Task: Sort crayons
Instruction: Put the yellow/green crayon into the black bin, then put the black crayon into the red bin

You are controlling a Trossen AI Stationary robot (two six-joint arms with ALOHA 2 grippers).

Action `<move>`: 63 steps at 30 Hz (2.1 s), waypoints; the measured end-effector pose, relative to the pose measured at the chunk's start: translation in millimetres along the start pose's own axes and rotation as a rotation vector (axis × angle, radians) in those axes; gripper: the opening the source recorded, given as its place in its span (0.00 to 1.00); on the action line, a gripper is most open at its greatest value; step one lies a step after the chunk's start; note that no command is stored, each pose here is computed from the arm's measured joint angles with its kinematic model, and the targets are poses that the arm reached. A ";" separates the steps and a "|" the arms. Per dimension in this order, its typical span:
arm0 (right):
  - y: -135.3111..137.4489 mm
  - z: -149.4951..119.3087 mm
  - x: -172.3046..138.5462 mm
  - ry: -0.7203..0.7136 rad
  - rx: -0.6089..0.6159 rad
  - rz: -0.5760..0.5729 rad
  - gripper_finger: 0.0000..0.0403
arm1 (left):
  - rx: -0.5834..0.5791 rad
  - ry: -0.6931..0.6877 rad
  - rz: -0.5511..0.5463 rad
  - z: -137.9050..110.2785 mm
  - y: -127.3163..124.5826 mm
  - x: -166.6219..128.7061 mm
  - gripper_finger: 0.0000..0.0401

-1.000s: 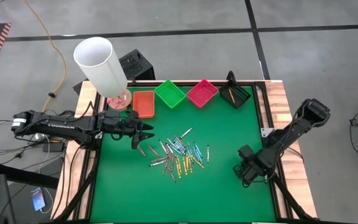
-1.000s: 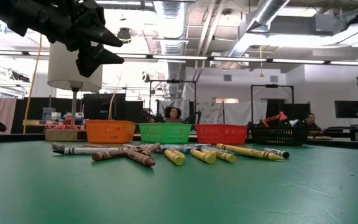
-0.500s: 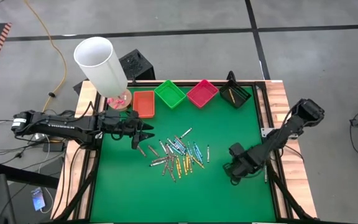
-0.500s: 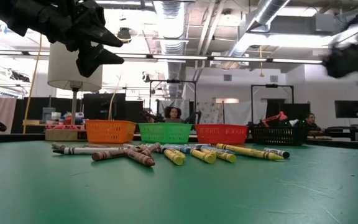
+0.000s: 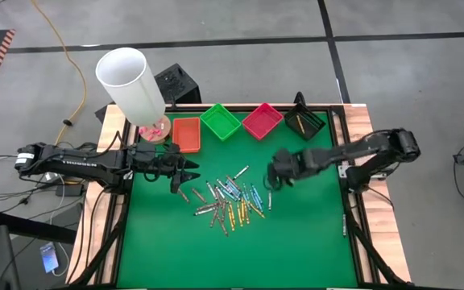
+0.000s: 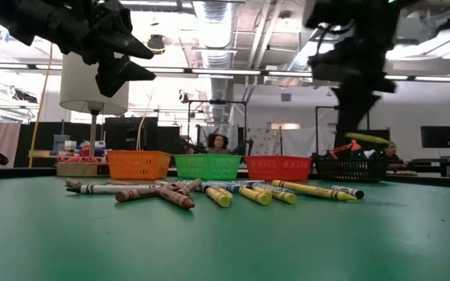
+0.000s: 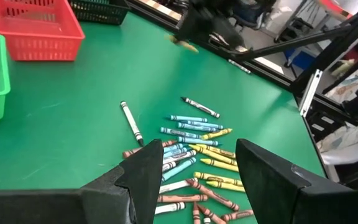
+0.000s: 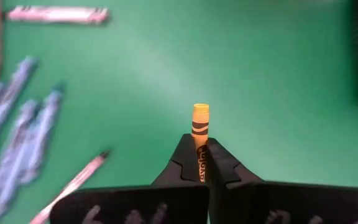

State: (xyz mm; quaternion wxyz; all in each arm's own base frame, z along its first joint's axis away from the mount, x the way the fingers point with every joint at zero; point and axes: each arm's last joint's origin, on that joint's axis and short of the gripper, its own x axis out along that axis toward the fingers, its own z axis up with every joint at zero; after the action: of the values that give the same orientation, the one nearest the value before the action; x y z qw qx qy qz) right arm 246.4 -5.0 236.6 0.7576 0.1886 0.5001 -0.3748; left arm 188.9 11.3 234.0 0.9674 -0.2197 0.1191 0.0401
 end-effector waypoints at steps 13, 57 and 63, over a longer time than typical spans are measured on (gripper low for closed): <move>-103.1 76.4 23.3 0.015 0.016 -0.175 0.00 | 0.006 0.001 -0.003 0.0 -0.1 0.0 0.48; -201.7 80.2 85.1 -0.088 0.155 -0.119 0.32 | 0.030 0.001 -0.004 0.0 -0.1 0.0 0.48; -173.5 100.7 67.0 -0.165 0.056 0.079 0.36 | 0.030 0.001 -0.003 0.1 -0.1 0.0 0.48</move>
State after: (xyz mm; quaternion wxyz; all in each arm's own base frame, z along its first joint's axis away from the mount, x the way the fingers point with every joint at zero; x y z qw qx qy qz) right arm 191.9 -209.4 235.0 0.8047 0.1976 0.4176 -0.3728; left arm 188.9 11.3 234.1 0.9707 -0.2052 0.1196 0.0366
